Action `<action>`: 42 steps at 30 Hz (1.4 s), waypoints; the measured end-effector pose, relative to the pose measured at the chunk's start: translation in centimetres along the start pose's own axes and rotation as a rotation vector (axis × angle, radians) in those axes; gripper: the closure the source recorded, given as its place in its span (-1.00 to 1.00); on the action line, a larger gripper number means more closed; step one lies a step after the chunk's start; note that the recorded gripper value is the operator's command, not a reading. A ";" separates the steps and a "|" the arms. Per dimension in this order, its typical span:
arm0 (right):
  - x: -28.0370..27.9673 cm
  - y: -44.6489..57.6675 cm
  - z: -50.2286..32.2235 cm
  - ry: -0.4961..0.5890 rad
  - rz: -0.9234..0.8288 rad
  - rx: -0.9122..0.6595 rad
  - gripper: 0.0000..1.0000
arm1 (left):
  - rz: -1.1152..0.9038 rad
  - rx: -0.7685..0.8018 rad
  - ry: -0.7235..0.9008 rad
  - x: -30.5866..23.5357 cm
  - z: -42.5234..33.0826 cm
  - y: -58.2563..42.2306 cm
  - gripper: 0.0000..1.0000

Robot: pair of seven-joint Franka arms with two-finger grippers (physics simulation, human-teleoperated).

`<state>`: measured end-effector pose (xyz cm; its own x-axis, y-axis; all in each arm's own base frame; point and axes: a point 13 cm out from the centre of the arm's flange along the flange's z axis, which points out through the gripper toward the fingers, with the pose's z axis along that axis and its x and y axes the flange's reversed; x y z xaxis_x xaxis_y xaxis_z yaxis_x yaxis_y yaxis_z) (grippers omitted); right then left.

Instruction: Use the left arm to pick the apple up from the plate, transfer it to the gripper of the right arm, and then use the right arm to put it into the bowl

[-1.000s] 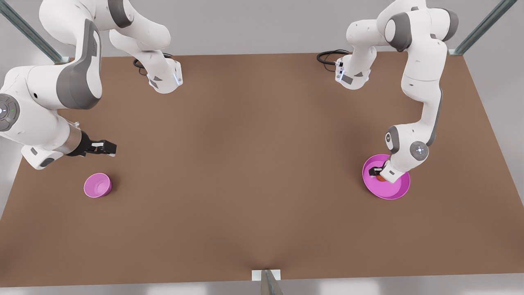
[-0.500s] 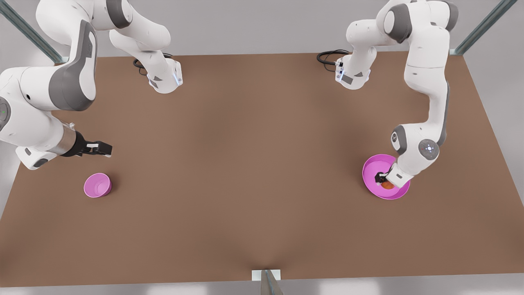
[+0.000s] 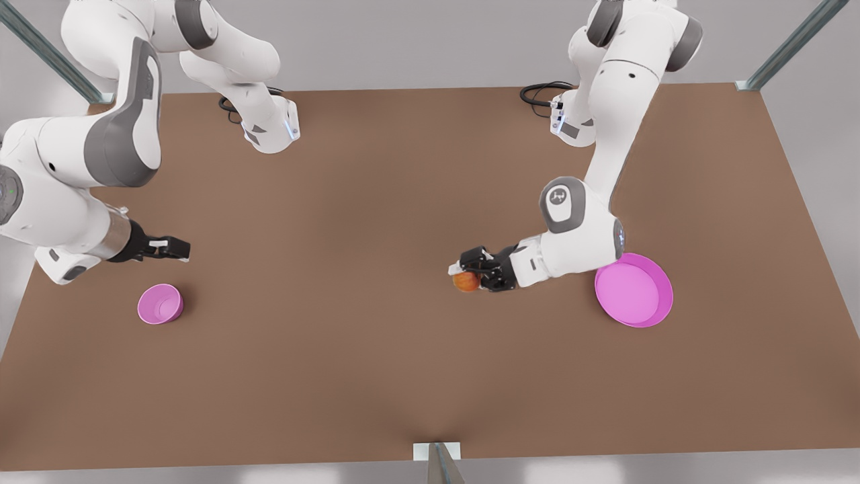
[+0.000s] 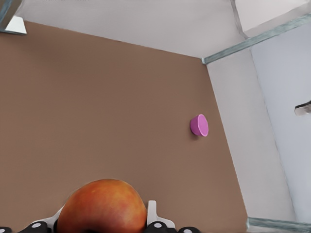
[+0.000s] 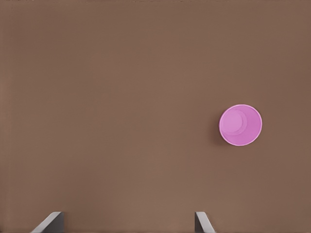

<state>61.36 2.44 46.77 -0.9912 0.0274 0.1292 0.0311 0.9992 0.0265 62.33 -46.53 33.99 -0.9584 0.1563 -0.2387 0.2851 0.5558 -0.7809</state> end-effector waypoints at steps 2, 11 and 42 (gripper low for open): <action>-0.9 2.6 1.2 0.004 -0.020 -0.076 -1.00 | 0.070 0.079 -0.070 -1.3 4.0 -2.0 -0.31; -3.3 17.2 10.0 0.214 0.024 -0.779 -1.00 | 0.461 0.179 -0.360 -7.6 10.1 -4.9 -0.20; -6.9 33.5 15.8 0.165 -0.157 -1.475 -1.00 | 1.296 -0.088 -0.525 -6.7 17.5 -5.8 -0.21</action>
<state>67.20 36.22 31.12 -0.9745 -0.1790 0.1351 0.1264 0.0592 0.9902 67.30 -65.15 30.02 0.1042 0.2824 -0.9536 0.9327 0.3050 0.1922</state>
